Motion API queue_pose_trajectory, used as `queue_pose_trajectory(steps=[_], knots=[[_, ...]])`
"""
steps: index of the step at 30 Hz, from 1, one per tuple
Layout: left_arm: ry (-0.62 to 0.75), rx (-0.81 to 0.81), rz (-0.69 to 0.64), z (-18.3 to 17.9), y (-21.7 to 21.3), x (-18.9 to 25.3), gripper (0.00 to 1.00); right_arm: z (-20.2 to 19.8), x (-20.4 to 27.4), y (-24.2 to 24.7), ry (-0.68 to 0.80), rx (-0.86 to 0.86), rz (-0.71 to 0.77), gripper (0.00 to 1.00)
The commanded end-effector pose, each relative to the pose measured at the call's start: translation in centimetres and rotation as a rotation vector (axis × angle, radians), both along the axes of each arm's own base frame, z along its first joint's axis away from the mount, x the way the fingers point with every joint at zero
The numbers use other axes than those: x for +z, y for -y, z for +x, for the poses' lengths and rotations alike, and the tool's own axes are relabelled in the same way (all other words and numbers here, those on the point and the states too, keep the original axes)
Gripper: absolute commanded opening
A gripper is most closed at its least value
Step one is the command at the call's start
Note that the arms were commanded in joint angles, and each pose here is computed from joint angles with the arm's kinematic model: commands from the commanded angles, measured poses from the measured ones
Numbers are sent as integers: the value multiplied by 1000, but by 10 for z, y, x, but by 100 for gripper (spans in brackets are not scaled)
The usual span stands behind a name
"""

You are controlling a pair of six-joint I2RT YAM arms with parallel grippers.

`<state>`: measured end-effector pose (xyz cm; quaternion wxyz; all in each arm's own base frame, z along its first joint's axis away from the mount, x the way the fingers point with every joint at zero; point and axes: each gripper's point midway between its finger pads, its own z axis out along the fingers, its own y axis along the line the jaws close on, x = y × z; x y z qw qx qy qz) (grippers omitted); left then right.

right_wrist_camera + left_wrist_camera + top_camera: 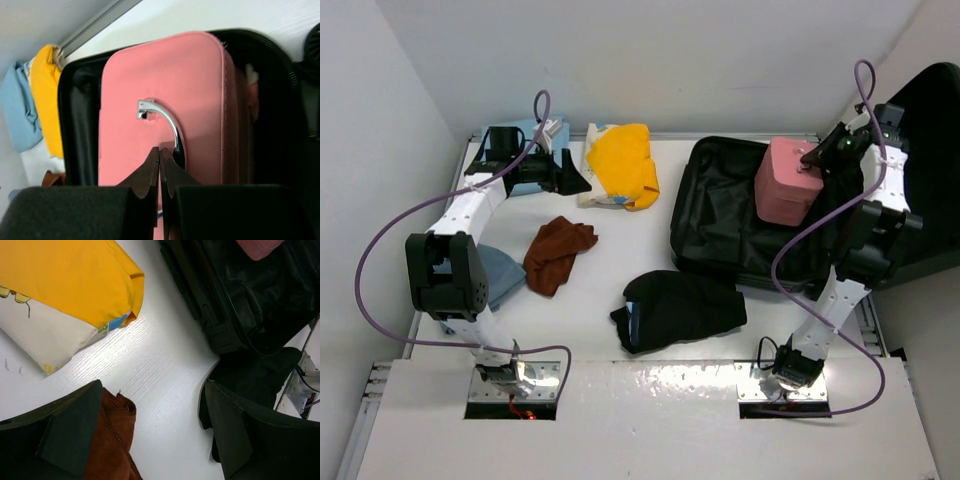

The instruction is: Pack the luggage

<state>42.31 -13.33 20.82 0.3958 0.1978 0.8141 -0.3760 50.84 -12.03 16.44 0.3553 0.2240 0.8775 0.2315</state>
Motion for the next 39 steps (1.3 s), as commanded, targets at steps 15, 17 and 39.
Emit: queue_pose_trajectory(steps=[15, 17, 39], knots=[[59, 425, 212, 53, -65, 21, 92, -49, 154, -148, 398, 587, -346, 81], [42, 574, 270, 70, -90, 22, 95, -64, 134, -173, 370, 658, -450, 84], [181, -257, 1040, 102, -209, -119, 98, -103, 95, -197, 283, 755, -509, 89]])
